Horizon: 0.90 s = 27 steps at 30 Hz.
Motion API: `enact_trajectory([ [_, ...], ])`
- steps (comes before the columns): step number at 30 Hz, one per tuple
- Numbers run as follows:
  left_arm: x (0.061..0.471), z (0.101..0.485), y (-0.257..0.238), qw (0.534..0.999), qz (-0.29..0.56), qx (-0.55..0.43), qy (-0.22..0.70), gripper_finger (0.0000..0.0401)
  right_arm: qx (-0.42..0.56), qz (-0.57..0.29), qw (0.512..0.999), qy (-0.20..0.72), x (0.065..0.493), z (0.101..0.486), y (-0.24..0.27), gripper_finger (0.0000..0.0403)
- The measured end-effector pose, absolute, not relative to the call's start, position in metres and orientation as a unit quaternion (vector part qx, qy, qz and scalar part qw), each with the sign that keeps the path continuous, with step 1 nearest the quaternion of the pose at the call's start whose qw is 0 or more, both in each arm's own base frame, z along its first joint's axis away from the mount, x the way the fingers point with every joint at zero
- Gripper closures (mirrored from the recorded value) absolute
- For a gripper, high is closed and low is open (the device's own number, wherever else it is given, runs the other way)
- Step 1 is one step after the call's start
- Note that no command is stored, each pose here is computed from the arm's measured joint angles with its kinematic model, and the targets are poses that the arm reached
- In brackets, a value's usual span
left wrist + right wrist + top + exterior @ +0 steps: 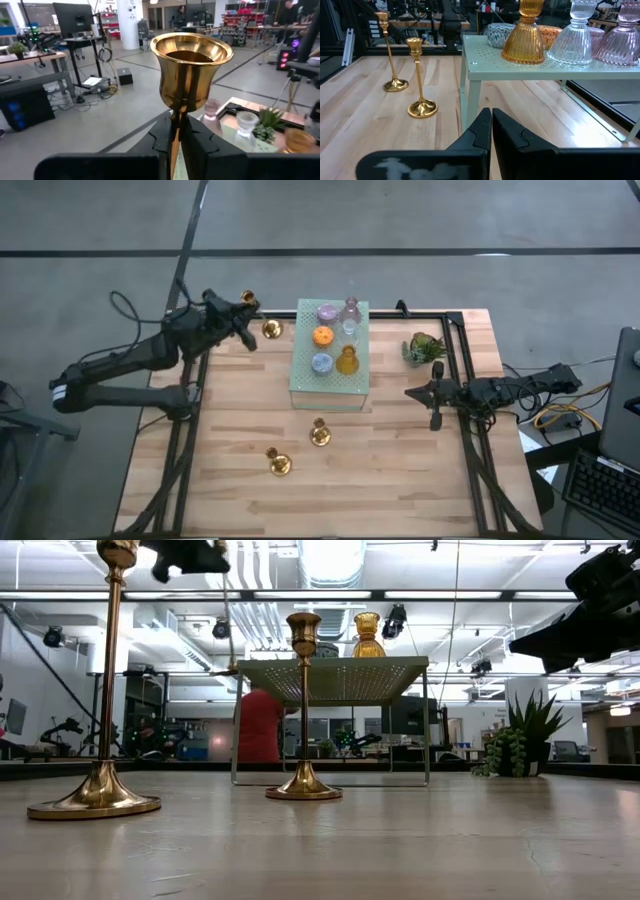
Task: Stock candles on shelf
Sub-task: Put the gold candle holder on the shelf
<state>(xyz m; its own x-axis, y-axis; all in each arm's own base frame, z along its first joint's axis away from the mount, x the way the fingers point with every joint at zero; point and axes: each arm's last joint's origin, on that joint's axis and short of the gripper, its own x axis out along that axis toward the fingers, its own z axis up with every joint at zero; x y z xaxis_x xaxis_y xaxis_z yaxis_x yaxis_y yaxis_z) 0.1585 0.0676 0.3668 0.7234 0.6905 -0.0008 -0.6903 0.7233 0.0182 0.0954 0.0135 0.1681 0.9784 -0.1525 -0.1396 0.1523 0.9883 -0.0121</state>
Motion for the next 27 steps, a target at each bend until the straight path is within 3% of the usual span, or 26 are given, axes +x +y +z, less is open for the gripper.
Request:
enact_trajectory([
  [12,0.218,0.404,0.120,0.927,0.373,-0.010,0.019,0.0373,0.000,-0.077,0.995,0.070,0.095,0.168,0.013,0.0394],
  [27,0.260,0.411,0.188,0.924,0.363,-0.075,0.096,0.0373,0.000,-0.077,0.995,0.070,0.095,0.168,0.013,0.0394],
])
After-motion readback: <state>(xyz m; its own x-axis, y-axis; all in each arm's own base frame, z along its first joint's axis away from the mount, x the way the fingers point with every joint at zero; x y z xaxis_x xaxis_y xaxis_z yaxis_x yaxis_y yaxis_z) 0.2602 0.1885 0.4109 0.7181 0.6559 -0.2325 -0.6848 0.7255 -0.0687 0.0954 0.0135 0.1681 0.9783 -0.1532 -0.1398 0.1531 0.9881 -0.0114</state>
